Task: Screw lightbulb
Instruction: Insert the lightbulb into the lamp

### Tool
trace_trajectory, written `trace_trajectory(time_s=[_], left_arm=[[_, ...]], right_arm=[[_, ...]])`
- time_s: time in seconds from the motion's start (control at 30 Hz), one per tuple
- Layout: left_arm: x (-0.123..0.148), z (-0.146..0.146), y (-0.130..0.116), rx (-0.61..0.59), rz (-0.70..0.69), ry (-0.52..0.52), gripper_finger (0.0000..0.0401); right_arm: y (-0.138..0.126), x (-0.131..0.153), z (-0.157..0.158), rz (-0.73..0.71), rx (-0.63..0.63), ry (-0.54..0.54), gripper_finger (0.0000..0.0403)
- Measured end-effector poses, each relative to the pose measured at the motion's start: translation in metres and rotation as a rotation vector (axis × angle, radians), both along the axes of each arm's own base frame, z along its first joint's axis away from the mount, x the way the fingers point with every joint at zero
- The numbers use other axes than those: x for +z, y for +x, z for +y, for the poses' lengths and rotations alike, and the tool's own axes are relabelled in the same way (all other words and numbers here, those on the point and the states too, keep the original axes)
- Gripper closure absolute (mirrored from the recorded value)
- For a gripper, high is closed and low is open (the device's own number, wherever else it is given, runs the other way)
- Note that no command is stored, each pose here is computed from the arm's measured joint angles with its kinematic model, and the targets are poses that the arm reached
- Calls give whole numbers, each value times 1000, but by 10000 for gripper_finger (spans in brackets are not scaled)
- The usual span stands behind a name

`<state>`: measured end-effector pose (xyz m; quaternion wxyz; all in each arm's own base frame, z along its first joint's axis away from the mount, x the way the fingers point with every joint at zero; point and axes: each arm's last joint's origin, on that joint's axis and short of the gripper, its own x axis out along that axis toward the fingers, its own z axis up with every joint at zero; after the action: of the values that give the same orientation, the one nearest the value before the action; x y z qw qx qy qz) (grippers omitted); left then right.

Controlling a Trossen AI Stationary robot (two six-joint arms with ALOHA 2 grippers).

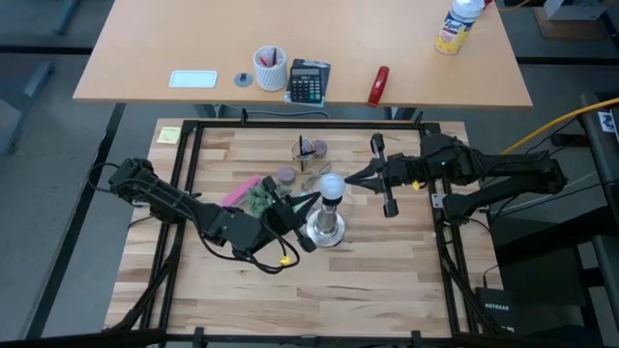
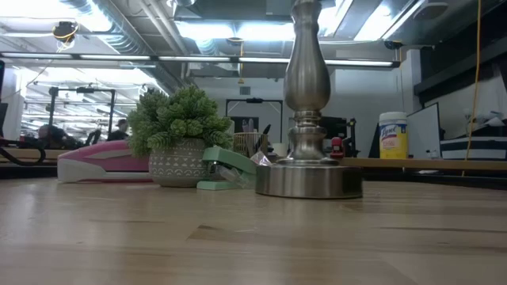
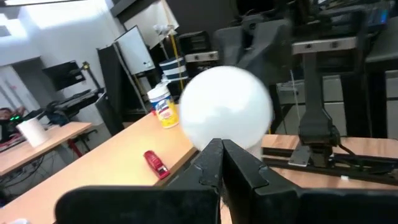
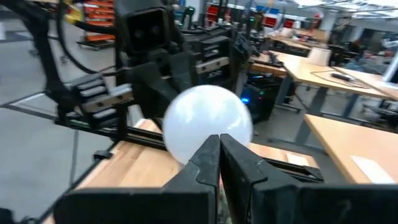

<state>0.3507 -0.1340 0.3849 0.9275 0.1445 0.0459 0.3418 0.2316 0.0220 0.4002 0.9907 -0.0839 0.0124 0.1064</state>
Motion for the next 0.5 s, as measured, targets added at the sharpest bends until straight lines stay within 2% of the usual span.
trace_trajectory(time_s=[0.27,0.5], left_arm=[[0,5,1,39,-22,-23,400],[-3,14,5,60,-20,-46,400]], right_arm=[[1,-1,4,8,116,14,386],[1,-1,4,8,117,14,386]])
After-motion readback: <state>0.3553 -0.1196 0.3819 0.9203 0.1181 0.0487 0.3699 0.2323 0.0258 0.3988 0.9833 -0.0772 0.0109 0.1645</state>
